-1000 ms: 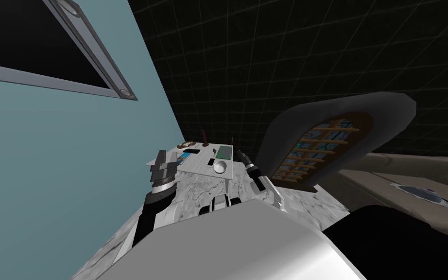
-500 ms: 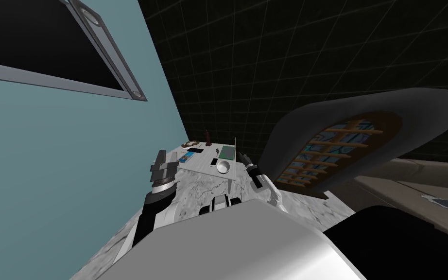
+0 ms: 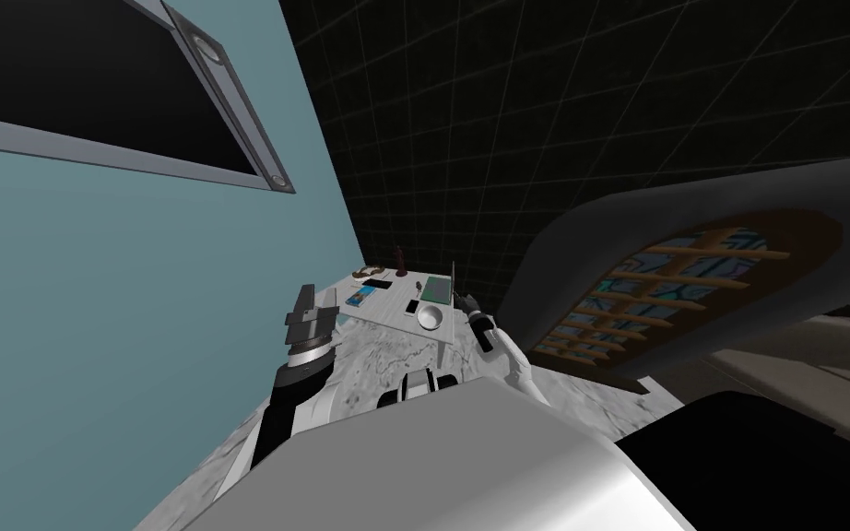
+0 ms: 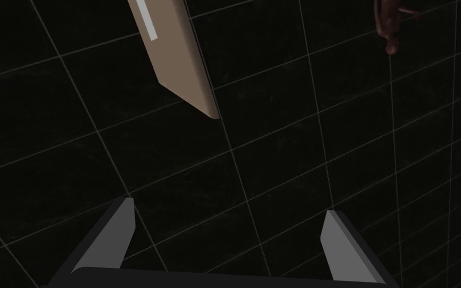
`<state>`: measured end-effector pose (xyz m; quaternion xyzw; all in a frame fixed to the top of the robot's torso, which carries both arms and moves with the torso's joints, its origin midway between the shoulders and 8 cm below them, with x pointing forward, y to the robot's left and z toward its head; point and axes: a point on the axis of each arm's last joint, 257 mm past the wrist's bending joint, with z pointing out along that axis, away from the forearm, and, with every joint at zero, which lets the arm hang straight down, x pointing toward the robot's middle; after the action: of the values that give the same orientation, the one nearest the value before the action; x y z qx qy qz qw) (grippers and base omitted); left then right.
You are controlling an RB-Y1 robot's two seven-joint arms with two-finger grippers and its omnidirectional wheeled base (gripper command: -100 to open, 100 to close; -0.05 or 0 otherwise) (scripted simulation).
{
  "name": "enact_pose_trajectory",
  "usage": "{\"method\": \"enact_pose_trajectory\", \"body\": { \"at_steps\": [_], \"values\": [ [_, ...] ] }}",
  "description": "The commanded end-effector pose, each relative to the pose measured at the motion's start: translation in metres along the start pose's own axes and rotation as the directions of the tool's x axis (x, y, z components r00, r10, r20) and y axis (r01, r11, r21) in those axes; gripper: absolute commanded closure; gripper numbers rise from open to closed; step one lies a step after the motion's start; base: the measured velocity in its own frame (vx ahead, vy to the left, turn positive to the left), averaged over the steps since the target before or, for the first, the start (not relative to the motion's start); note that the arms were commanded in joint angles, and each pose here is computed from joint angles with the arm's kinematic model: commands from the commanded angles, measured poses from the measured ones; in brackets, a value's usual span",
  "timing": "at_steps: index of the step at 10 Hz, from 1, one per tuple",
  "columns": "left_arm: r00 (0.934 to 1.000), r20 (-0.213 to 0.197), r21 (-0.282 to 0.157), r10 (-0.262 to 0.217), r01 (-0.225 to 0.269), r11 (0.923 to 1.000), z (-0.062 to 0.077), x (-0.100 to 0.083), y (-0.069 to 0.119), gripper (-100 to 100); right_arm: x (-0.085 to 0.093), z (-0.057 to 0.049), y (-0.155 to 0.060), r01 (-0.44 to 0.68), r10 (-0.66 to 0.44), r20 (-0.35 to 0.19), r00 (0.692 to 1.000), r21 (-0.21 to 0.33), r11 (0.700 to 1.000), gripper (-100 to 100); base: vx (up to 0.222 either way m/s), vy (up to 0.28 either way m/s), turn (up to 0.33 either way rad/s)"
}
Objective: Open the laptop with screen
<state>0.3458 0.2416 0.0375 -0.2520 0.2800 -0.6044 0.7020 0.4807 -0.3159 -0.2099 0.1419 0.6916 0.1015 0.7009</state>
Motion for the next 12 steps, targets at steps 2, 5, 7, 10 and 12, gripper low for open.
{"method": "enact_pose_trajectory", "body": {
  "at_steps": [2, 5, 7, 10, 12],
  "values": [
    [1.0, 0.0, 0.0, 0.0, 0.0, 1.0, 0.0, 0.0, 0.0, 0, 0.016, 0.008, -0.037, 0.173, -0.169, -0.048, 0.984, 0.09, 0.981, -100, 0.019, 0.034, 0.083],
    [1.0, 0.0, 0.0, 0.0, 0.0, 1.0, 0.0, 0.0, 0.0, 0, 0.02, 0.01, -0.054, 0.259, -0.251, -0.075, 0.965, 0.128, 0.958, -100, 0.014, 0.028, 0.071],
    [1.0, 0.0, 0.0, 0.0, 0.0, 1.0, 0.0, 0.0, 0.0, 0, 0.024, 0.012, -0.071, 0.336, -0.322, -0.104, 0.941, 0.163, 0.928, -100, 0.013, 0.029, 0.086],
    [1.0, 0.0, 0.0, 0.0, 0.0, 1.0, 0.0, 0.0, 0.0, 0, 0.029, 0.014, -0.106, 0.481, -0.452, -0.169, 0.876, 0.223, 0.848, -100, 0.023, 0.041, 0.103],
    [1.0, 0.0, 0.0, 0.0, 0.0, 1.0, 0.0, 0.0, 0.0, 0, 0.029, 0.015, -0.123, 0.551, -0.513, -0.203, 0.834, 0.247, 0.797, -100, 0.02, 0.026, 0.074]
  ]
}}
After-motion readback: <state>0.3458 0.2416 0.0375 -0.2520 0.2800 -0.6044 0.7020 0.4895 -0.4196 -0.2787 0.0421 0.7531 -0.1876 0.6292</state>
